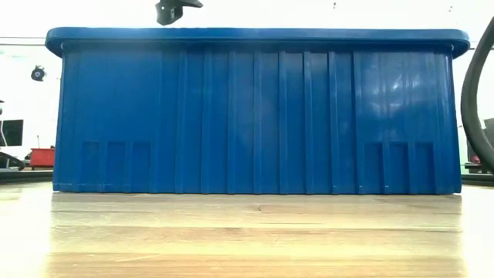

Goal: Pick and place slides into bin
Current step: Put the black slide into the bin

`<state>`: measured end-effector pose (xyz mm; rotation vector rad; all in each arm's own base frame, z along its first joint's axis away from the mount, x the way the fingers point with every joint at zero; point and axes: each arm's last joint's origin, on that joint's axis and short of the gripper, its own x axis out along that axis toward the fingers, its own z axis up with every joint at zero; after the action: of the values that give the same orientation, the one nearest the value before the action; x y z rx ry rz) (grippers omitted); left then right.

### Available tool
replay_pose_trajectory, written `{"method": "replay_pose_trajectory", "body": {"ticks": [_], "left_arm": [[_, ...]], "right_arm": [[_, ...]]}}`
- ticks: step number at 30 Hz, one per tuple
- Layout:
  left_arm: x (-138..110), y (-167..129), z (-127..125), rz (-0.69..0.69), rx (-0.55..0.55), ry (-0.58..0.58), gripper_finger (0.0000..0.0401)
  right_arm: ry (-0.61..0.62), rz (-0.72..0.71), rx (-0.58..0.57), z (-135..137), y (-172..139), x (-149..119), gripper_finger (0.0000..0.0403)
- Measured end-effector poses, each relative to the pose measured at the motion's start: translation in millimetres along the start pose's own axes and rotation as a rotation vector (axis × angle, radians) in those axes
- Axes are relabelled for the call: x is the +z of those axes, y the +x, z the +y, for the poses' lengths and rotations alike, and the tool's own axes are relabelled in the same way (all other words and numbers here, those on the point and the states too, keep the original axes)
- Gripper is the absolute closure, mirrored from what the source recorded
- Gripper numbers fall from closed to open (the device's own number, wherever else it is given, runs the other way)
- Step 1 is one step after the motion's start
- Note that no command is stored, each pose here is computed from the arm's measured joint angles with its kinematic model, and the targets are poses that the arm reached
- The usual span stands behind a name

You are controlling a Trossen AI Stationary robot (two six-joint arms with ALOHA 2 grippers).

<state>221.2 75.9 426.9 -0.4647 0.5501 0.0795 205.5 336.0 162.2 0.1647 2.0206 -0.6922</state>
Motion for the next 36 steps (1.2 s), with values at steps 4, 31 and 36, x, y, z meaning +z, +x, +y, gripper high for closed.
{"method": "replay_pose_trajectory", "body": {"ticks": [4,31,36], "left_arm": [[-1,0,-2,0.003,-0.009,0.003,0.0257],[-1,1,-4,0.007,-0.014,-0.015,0.0257],[-2,1,-5,0.009,-0.017,-0.013,0.0257]], "right_arm": [[0.028,-0.002,0.004,-3,-2,-1,0.002],[-0.08,-0.101,-0.103,-24,15,14,0.0024],[-0.078,-0.077,-0.139,-28,29,26,0.0024]]}}
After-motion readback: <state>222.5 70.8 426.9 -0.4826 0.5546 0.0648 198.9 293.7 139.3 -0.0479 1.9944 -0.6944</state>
